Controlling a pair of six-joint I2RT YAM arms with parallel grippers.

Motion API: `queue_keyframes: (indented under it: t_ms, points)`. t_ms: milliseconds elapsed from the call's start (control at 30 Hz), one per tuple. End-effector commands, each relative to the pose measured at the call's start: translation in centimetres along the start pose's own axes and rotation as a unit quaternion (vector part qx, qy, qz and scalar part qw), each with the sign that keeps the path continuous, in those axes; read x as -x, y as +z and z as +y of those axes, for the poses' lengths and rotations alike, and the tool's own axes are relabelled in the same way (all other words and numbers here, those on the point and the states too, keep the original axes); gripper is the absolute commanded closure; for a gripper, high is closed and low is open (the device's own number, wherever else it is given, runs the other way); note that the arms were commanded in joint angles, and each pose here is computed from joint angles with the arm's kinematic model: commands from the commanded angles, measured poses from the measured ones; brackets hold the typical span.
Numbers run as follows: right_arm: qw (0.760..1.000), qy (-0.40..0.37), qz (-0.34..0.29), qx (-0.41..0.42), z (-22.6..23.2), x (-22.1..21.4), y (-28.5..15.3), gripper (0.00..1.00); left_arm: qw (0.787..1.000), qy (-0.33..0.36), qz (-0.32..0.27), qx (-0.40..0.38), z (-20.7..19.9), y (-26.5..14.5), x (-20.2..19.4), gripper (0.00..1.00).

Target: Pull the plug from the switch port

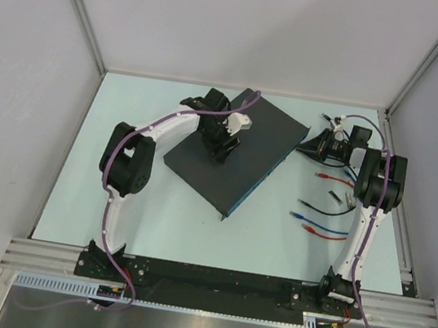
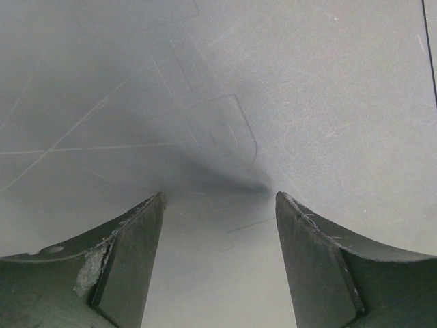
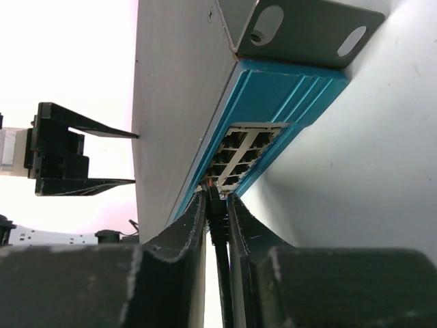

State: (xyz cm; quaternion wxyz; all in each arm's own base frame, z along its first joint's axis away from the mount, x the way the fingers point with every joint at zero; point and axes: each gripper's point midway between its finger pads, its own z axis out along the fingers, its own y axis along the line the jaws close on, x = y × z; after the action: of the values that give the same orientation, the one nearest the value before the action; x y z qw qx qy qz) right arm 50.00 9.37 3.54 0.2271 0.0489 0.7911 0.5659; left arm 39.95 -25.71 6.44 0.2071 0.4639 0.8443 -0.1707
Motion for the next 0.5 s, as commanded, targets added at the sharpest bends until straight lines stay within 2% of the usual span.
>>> queue_keyframes:
  t_ms: [0, 133, 467]
  points:
    - [0.998, 0.010, 0.003, -0.069, -2.5, -1.2, 0.0, 0.89, 0.999, -0.004, 0.031, -0.015, -0.9, 1.5, -1.6, 0.27]
    - [0.999, -0.017, 0.003, -0.040, -0.2, -0.4, -0.2, 1.00, 0.999, -0.005, 0.031, -0.017, -1.0, 1.4, -1.8, 0.27]
    - [0.997, -0.069, 0.015, -0.023, 2.8, -0.9, -3.5, 1.00, 1.000, -0.001, 0.017, -0.020, -1.2, 1.0, -1.1, 0.27]
